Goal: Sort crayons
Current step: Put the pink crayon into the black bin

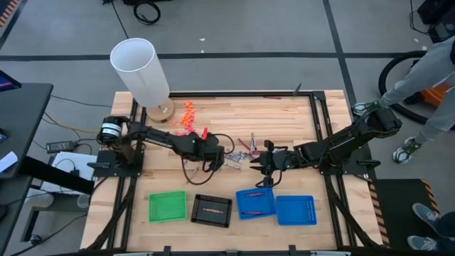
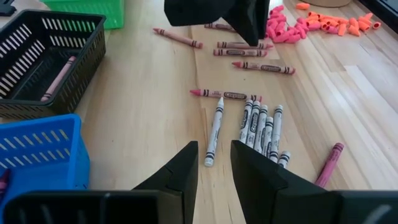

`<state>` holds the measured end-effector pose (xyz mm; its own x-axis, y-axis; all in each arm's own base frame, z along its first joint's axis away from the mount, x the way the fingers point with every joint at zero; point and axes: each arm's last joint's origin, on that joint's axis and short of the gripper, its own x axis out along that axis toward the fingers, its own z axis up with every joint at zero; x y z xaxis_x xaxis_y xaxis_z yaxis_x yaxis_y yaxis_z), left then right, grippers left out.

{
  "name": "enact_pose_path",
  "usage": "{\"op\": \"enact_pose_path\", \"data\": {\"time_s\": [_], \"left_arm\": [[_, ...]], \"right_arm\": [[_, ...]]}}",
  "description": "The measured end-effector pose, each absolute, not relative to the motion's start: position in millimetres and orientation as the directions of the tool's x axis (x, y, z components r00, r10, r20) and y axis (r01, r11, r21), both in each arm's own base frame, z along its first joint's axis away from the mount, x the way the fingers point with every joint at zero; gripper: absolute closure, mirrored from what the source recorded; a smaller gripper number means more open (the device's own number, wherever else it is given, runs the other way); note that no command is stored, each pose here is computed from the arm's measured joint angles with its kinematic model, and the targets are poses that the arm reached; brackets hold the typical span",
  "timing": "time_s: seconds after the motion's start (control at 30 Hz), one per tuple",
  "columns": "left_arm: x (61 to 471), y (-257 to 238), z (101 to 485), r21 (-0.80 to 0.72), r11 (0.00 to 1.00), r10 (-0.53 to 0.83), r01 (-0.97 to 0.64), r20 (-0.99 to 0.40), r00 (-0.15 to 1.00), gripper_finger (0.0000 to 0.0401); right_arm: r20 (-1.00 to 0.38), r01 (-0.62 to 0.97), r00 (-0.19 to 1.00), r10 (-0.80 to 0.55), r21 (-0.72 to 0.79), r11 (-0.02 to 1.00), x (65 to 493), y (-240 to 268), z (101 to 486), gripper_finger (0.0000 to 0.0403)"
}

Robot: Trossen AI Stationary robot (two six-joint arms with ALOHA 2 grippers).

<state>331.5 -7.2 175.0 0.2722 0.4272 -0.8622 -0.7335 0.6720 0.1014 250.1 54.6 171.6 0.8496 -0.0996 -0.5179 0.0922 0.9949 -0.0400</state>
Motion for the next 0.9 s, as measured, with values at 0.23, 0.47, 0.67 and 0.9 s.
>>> {"op": "enact_pose_path", "data": {"time_s": [0.23, 0.47, 0.67, 0.9], "left_arm": [[338, 7, 163, 0.101, 0.636, 0.442, -0.765, -0.86, 0.254, 0.0265], [342, 20, 142, 0.133, 0.611, 0.44, -0.781, -0.876, 0.195, 0.0264], [345, 28, 131, 0.137, 0.615, 0.409, -0.776, -0.897, 0.165, 0.0269], [346, 28, 131, 0.122, 0.635, 0.391, -0.763, -0.902, 0.181, 0.0329]], "right_arm": [[-0.507, 0.088, 0.857, -0.09, -0.029, 0.996, 251, 56, 173, 0.0298], [-0.5, 0.074, 0.863, -0.078, -0.027, 0.997, 250, 60, 173, 0.0298], [-0.498, 0.072, 0.864, -0.078, -0.031, 0.997, 251, 60, 173, 0.0298], [-0.497, 0.071, 0.864, -0.078, -0.032, 0.997, 251, 60, 174, 0.0298]]}}
